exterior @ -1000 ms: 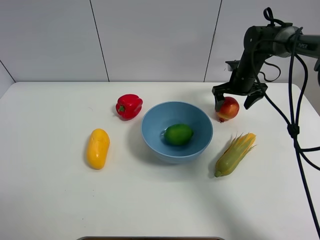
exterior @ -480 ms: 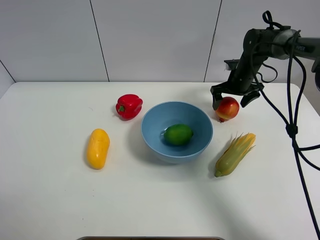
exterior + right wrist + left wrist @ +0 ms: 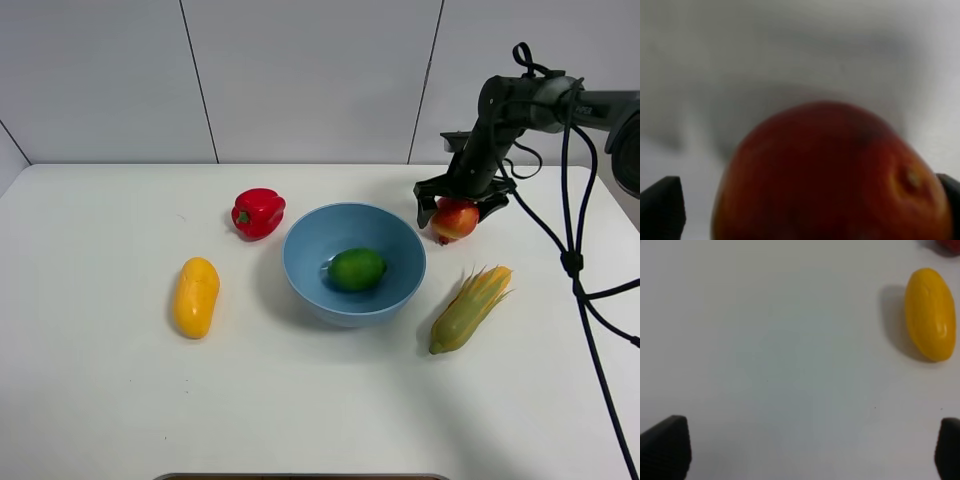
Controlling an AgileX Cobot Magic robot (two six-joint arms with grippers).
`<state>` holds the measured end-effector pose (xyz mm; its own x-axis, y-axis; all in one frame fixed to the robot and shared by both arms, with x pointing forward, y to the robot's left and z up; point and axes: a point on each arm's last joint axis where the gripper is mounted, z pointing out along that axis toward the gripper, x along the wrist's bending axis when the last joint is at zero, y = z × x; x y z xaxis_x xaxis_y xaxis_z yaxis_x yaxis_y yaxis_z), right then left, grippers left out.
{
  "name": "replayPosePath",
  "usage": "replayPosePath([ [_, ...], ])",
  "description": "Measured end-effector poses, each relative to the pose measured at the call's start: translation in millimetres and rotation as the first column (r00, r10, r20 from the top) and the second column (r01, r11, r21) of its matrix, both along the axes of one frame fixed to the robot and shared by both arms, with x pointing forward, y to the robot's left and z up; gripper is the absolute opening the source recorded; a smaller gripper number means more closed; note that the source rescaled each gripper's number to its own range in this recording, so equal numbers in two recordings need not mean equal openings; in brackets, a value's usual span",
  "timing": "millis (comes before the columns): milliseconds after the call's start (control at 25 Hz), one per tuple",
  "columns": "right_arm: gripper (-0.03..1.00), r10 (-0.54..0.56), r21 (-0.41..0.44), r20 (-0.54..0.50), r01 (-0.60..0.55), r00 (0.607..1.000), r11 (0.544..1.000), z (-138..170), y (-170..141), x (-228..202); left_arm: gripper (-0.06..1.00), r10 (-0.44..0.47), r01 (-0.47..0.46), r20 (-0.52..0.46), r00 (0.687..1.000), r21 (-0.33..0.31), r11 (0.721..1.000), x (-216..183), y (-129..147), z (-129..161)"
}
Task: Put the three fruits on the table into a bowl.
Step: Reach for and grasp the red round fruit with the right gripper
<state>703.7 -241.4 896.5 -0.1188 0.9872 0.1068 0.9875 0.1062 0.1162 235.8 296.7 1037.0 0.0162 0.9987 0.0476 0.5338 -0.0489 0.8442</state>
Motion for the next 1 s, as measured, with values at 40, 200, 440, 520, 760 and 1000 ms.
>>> replayPosePath([
  [40,1.00,-0.001,0.005,-0.006,0.001,1.000,1.000,-3.3,0.5,0.1,1.00,0.000,0.000,0.000,1.000,0.001,1.000,0.0,0.0,0.0],
  [200,1.00,-0.003,0.007,0.001,0.003,1.000,1.000,-9.7,0.8,1.9,1.00,0.000,0.000,0.000,1.000,0.001,1.000,0.0,0.0,0.0],
  [440,0.99,0.002,0.007,0.023,-0.002,1.000,1.000,-10.3,0.8,3.9,1.00,0.000,0.000,0.000,1.000,0.001,1.000,0.0,0.0,0.0],
  [520,0.95,0.002,0.007,0.024,-0.002,1.000,1.000,-10.3,0.8,4.0,1.00,0.000,0.000,0.000,1.000,0.001,1.000,0.0,0.0,0.0],
  [760,0.79,0.002,0.007,0.024,-0.002,1.000,1.000,-10.3,0.8,4.0,1.00,0.000,0.000,0.000,1.000,0.001,1.000,0.0,0.0,0.0],
  [1000,0.35,0.002,0.007,0.021,-0.002,1.000,1.000,-10.3,0.8,3.8,1.00,0.000,0.000,0.000,1.000,0.001,1.000,0.0,0.0,0.0],
])
